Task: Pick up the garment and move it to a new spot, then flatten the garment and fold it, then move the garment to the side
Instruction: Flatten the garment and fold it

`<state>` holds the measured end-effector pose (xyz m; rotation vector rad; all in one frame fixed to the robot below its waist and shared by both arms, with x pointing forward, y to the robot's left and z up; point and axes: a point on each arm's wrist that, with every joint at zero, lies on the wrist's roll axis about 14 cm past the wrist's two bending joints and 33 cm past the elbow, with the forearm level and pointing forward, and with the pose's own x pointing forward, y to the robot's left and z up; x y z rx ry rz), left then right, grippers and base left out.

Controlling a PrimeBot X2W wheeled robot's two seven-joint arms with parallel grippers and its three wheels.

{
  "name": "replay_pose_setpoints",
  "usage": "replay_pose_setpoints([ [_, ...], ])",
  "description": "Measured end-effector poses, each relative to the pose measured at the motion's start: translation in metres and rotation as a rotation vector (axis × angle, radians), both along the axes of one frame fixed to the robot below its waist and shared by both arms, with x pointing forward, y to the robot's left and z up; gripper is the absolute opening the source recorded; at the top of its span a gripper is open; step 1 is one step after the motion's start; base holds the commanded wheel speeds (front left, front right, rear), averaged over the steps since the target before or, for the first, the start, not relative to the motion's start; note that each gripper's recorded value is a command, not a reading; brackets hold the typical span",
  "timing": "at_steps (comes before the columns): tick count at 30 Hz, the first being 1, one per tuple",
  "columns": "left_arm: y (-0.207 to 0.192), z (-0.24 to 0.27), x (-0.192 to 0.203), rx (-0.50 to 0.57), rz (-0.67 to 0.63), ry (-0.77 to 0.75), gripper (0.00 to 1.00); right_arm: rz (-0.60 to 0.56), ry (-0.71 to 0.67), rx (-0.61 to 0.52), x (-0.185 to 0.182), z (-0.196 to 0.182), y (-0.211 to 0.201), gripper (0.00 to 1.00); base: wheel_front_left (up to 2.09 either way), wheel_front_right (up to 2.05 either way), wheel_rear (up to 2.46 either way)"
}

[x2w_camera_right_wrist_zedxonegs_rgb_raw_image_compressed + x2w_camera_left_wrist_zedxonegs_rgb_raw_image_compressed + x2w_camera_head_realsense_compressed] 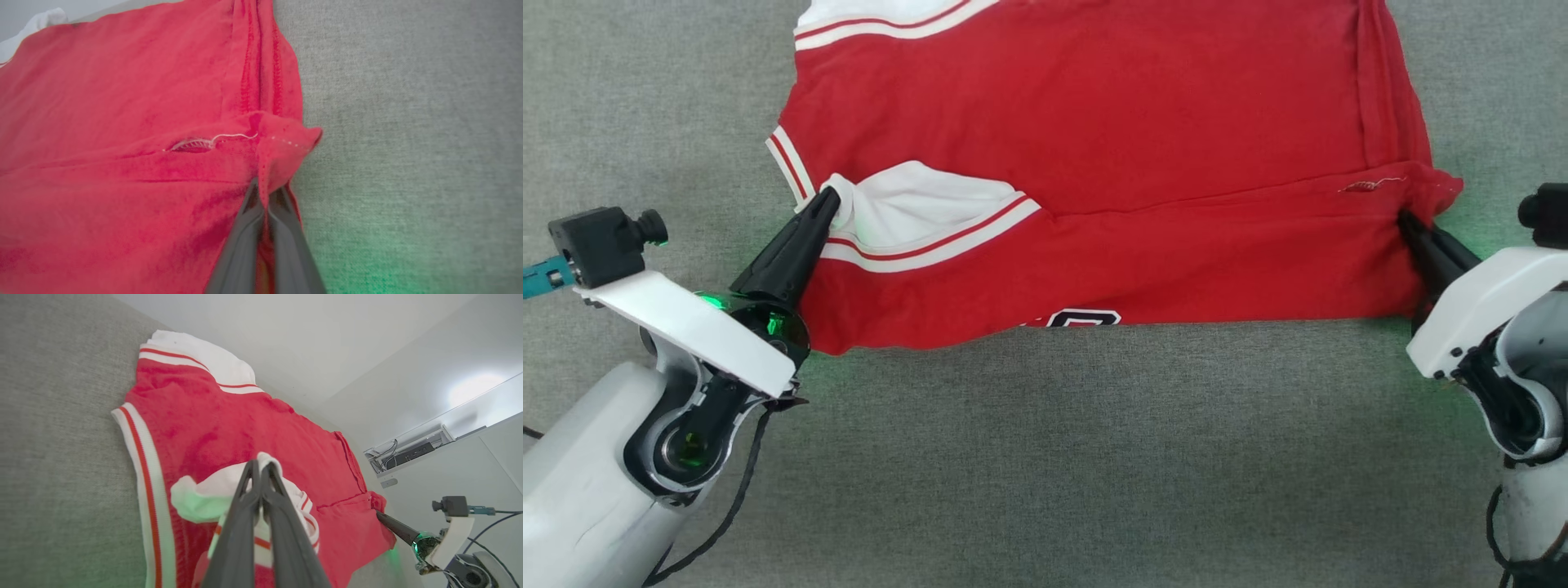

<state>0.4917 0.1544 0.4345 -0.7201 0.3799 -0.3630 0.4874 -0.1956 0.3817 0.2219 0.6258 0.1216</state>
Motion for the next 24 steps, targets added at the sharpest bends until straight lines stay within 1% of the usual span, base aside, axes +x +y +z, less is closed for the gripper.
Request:
replay_pose_setpoints([
  [1,0.000,-0.001,0.000,0.009,-0.001,-0.001,0.05,0.001,0.000,0.000,-0.001,0.000,0.000,0.00,0.00,0.00,0.00],
  [2,0.001,-0.001,-0.001,0.026,-0.008,-0.005,0.26,0.003,-0.004,0.002,-0.001,0.000,0.001,0.10,0.00,0.00,0.00],
  [3,0.003,-0.001,-0.001,0.050,-0.012,-0.015,0.46,0.005,-0.012,0.004,-0.001,0.002,0.002,0.49,0.00,0.00,0.00],
  [4,0.003,0.001,-0.003,0.069,-0.021,-0.023,0.88,0.004,-0.021,0.003,-0.001,0.004,0.002,1.00,0.00,0.00,0.00],
  [5,0.004,0.003,-0.003,0.091,-0.031,-0.036,1.00,0.005,-0.030,0.003,-0.001,0.007,0.002,1.00,0.00,0.00,0.00],
  [7,0.009,0.013,-0.003,0.140,-0.046,-0.074,1.00,0.012,-0.061,0.007,-0.001,0.017,0.005,1.00,0.00,0.00,0.00],
  [9,0.017,0.025,-0.002,0.216,-0.068,-0.124,1.00,0.015,-0.101,0.005,0.000,0.029,0.006,1.00,0.00,0.00,0.00],
  [12,0.036,0.039,-0.003,0.364,-0.106,-0.182,1.00,0.016,-0.166,-0.008,0.001,0.051,0.005,1.00,0.00,0.00,0.00],
  [14,0.045,0.042,-0.007,0.464,-0.154,-0.182,1.00,0.016,-0.202,-0.012,0.000,0.064,0.005,1.00,0.00,0.00,0.00],
  [17,0.046,0.032,-0.020,0.542,-0.244,-0.100,1.00,0.015,-0.234,-0.012,-0.002,0.076,0.005,1.00,0.00,0.00,0.00],
  [20,0.049,0.010,-0.038,0.632,-0.336,0.044,1.00,0.013,-0.232,-0.010,-0.006,0.077,0.006,1.00,0.00,0.00,0.00],
  [21,0.049,0.003,-0.043,0.641,-0.356,0.090,1.00,0.014,-0.232,-0.010,-0.007,0.077,0.007,1.00,0.00,0.00,0.00],
  [24,0.039,-0.016,-0.056,0.614,-0.414,0.216,1.00,0.011,-0.223,-0.005,-0.007,0.073,0.008,1.00,0.00,0.00,0.00],
])
